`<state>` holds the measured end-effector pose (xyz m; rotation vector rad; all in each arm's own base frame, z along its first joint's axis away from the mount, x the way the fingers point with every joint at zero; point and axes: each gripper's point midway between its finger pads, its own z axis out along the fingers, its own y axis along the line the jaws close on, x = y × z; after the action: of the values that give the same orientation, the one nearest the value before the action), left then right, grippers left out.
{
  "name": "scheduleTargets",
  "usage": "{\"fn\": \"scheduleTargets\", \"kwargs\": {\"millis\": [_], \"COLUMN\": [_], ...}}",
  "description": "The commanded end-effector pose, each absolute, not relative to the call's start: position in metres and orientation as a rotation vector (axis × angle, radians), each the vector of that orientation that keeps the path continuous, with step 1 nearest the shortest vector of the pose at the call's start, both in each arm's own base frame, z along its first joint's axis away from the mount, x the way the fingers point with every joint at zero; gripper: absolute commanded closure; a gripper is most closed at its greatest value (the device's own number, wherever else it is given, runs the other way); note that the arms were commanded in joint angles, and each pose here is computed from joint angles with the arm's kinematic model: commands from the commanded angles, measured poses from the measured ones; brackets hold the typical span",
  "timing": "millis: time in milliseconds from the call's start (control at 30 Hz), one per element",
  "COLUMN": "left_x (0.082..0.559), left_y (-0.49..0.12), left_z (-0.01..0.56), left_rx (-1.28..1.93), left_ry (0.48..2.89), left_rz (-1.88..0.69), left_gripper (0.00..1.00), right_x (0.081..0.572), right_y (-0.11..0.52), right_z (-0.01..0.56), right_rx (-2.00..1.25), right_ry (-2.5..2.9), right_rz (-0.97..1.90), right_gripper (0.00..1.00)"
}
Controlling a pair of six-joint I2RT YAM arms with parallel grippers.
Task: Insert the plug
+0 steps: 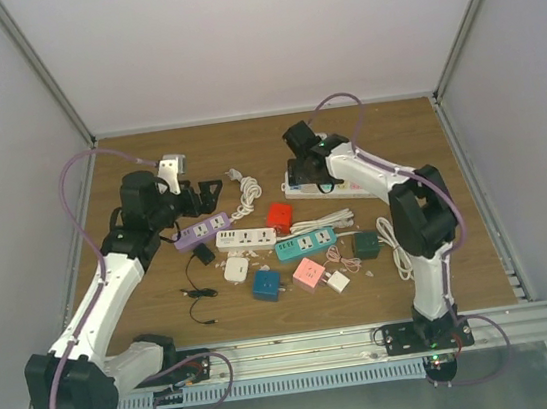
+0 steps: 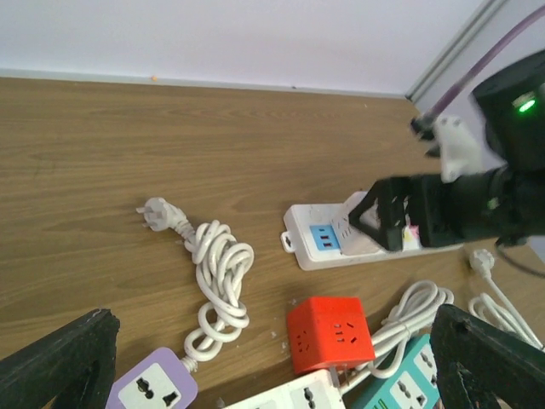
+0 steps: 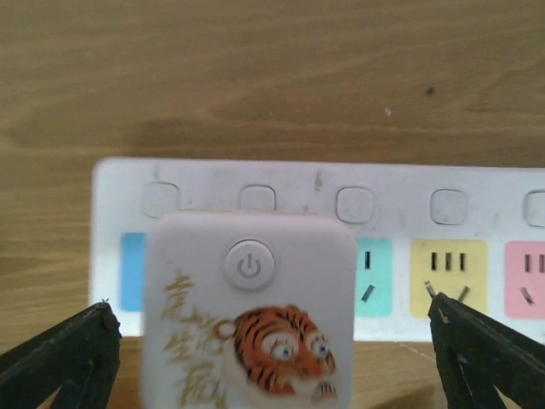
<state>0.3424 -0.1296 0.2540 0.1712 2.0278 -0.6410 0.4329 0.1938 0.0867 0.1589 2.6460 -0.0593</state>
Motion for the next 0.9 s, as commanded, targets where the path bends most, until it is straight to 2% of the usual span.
{"fn": "scheduleTargets", "kwargs": {"millis": [0,233,433,633,867], "left_x": [0.342,0.329,0.335,0.345,0.344], "left_y": [-0.145,-0.201,-0.25,-0.28,-0.308], "left_z": [0.251,0.235,0.187,0.133,0.097], "left_rx": [0.269,0.386,0.365,0.387,0.461], "left_ry": [2.009,2.067,2.249,2.445,2.592], "left_rz": [-0.687,-0.665,-0.632,-0.526,-0.586], "left_gripper": [0.01,0.01,0.03,0.06,0.04], "right_x": [0.434,0.396,0.354,0.322,0.306], "right_y": [0.194,0.189,0.167,0.145,0.153], "right_z": [0.159,0.191,0.197,0.189,0.175], "right_rx": [0.145,0.11,0.227,0.288,0.195], "right_ry": [2.516,2.43,2.35,2.308,2.338], "right_rz": [0.061,0.248,0.359,0.399,0.481], "right_gripper": [0.01,0.0,0.0,0.0,0.0]}}
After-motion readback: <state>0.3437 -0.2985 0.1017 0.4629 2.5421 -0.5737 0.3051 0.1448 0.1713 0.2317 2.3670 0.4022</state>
